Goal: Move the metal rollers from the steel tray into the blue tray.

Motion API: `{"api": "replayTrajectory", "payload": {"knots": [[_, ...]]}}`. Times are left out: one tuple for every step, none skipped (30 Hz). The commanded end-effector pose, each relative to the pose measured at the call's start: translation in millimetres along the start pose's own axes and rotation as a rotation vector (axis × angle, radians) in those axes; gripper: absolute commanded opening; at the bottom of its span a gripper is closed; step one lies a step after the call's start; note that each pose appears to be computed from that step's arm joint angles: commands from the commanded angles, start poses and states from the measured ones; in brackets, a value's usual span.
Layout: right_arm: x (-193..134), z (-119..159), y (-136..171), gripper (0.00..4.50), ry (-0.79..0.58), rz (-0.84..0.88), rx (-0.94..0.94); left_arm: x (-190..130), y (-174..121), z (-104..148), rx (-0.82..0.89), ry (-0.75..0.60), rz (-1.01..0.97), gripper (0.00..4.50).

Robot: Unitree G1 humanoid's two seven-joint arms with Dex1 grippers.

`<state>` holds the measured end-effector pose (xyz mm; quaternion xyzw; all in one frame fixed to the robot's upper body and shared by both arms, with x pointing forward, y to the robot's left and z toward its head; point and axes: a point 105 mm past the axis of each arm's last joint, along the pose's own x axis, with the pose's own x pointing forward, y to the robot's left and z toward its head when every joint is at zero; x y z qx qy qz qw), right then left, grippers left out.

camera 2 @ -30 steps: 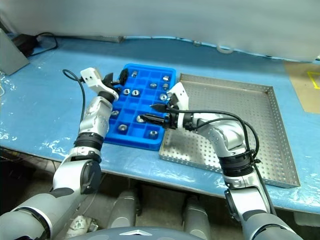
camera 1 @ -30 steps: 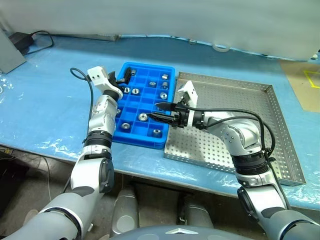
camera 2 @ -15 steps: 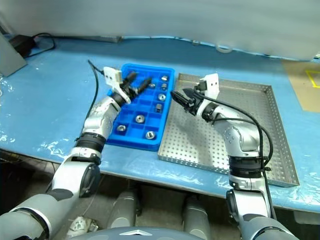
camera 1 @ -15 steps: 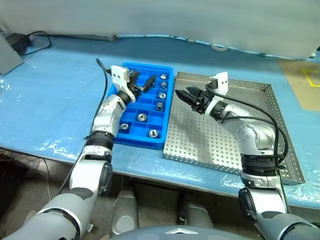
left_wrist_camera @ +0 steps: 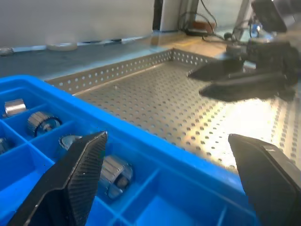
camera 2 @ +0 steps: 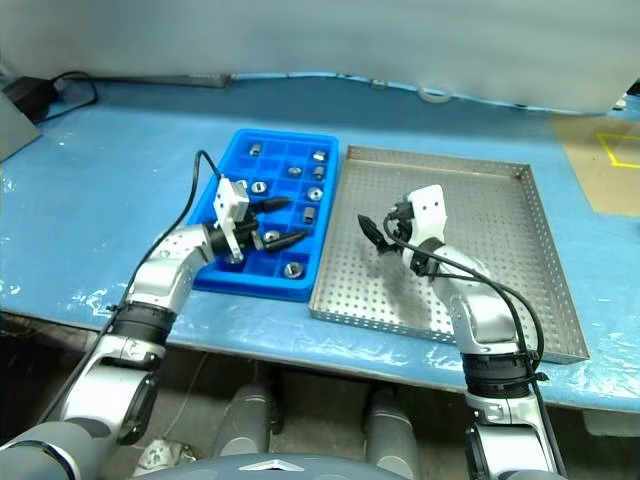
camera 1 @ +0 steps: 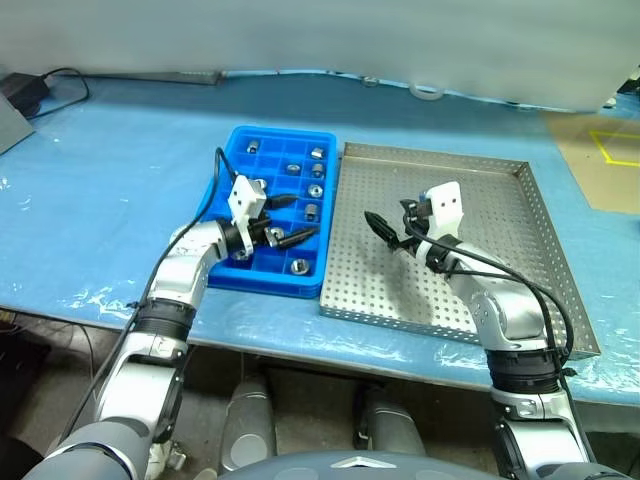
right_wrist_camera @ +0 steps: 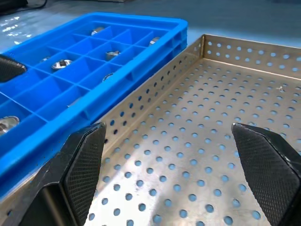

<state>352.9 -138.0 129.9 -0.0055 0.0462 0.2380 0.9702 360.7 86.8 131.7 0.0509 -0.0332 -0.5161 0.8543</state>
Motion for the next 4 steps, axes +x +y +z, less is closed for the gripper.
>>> {"api": "replayTrajectory", "payload": {"knots": [[5.5, 11.3, 13.1, 4.45, -0.062, 0.024, 0.030, 1.5, 1.5, 20.5, 0.018, -0.070, 0.010, 4.50], [7.3, 9.7, 18.0, 4.45, -0.058, 0.035, 0.028, 1.5, 1.5, 20.3, 0.023, -0.069, 0.007, 4.50], [8.2, 8.6, 22.7, 4.45, -0.054, 0.048, 0.021, 1.9, 0.8, 20.3, 0.036, -0.064, 0.002, 4.50], [8.2, 7.5, 26.6, 4.45, -0.052, 0.061, 0.019, 2.6, 0.1, 21.2, 0.047, -0.060, -0.002, 4.50]]}}
